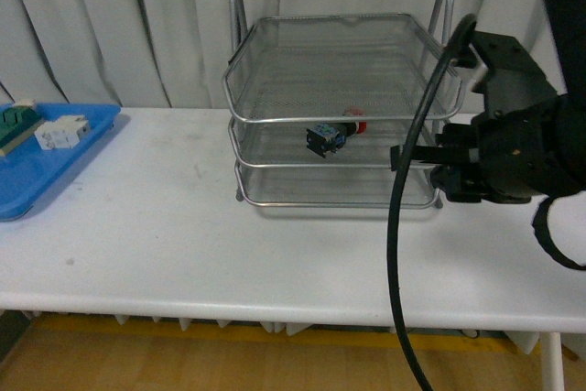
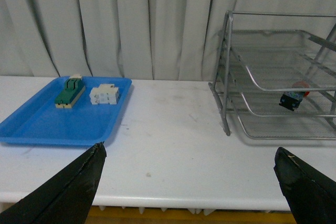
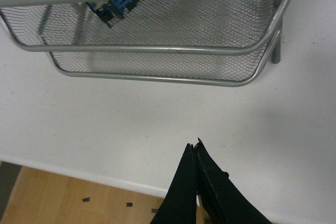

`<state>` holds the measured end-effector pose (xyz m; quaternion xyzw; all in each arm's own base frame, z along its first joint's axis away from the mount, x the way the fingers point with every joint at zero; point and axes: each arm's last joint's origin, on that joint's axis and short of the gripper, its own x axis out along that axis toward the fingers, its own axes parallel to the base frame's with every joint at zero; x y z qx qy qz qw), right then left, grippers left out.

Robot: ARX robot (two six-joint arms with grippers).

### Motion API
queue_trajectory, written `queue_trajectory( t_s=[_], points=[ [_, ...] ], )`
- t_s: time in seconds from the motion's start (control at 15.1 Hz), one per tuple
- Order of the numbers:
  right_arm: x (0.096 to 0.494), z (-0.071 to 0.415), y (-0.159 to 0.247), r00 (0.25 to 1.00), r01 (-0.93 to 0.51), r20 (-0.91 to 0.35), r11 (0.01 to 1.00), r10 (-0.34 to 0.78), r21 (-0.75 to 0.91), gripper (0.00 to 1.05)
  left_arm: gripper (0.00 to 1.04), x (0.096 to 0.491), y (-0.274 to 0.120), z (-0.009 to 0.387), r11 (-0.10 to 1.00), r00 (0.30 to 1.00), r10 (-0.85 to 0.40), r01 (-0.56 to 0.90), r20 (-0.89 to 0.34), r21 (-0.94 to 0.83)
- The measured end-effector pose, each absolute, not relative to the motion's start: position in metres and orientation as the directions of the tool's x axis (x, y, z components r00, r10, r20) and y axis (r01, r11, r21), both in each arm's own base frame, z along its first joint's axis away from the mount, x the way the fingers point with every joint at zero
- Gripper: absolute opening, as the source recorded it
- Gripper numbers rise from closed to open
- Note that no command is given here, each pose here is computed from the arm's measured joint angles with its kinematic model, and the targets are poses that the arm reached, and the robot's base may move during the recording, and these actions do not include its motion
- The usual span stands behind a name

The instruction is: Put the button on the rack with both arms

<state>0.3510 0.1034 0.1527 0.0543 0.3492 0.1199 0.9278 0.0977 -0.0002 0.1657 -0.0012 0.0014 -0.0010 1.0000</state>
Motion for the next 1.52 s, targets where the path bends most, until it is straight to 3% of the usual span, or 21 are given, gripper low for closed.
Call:
queue_trajectory(
  t_s=[0.2,0.4,0.53,0.66,0.86,1.52],
  points=[
    [0.301,0.174,0.062,0.818,-0.117,-0.518,0.955,0.249,0.274,0.02,0.98,0.098,0.000,0.166,1.000,1.000,-0.002,0.002,-0.003,-0.002],
    [0.238,0.197,-0.001,0.904,0.034,-0.409,0.931,0.126,0.362,0.02,0.98,0.098,0.000,0.166,1.000,1.000,-0.002,0.002,-0.003,-0.002],
    [0.211,0.221,-0.023,0.946,0.057,-0.316,0.924,0.072,0.379,0.02,0.98,0.098,0.000,0.166,1.000,1.000,-0.002,0.002,-0.003,-0.002],
    [0.191,0.235,-0.024,0.999,0.012,-0.052,0.975,0.000,0.222,0.02,0.98,0.098,0.000,0.166,1.000,1.000,-0.002,0.002,-0.002,-0.002],
    [0.161,0.225,-0.014,1.000,-0.008,-0.004,0.999,0.008,0.052,0.02,0.98,0.098,0.000,0.166,1.000,1.000,-0.002,0.002,-0.003,-0.002],
    [0.129,0.185,0.000,1.000,0.001,-0.004,1.000,-0.001,0.006,0.02,0.98,0.098,0.000,0.166,1.000,1.000,-0.002,0.002,-0.003,-0.002]
  ],
)
